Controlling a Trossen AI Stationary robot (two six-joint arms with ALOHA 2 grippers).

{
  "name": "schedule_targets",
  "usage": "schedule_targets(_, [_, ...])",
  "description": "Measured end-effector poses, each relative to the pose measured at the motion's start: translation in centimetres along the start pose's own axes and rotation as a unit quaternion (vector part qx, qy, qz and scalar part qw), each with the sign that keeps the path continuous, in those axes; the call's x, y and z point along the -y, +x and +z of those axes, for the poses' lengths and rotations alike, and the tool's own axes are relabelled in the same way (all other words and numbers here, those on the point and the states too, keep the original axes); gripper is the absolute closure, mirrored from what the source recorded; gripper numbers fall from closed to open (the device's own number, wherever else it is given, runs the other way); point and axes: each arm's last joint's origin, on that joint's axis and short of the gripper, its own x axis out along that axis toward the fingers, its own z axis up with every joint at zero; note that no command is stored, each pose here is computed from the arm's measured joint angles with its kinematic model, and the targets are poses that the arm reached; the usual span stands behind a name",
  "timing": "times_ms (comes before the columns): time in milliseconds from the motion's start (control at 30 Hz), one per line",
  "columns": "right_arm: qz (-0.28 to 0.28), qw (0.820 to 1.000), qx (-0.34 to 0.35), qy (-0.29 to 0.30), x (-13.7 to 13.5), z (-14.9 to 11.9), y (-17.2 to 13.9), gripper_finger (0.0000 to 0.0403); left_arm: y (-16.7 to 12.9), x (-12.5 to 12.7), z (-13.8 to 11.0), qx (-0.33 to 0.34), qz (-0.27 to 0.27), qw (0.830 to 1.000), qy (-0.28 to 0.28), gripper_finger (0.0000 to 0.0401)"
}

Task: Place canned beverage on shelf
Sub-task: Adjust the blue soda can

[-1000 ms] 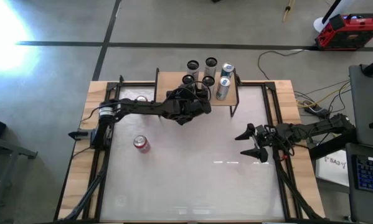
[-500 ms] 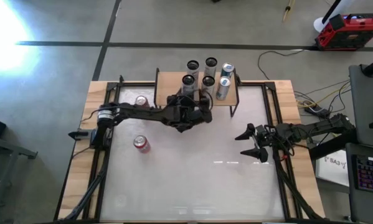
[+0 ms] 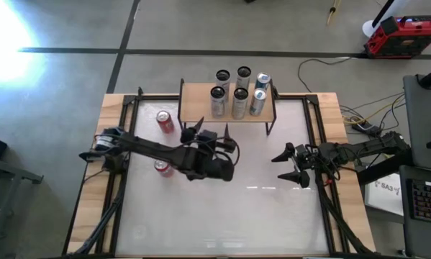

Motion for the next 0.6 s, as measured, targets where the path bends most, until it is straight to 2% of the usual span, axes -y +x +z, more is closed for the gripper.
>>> schedule_targets(267, [0.0,1.0,0.0,0.0,0.0,0.0,0.0,0.0033,-0.2,-0.5,1.1,-0.107,-0.085,0.99,-0.019,0.0003])
schedule_targets(500, [0.0,1.0,0.0,0.0,0.0,0.0,0.0,0.0033,-0.2,-1.5,2.3,-0.132,-0.104,0.985,-0.023,0.0003])
schedule_targets(600, [0.0,1.0,0.0,0.0,0.0,0.0,0.0,0.0033,0.1,-1.9,2.6,-0.15,-0.119,0.981,-0.007,0.0003])
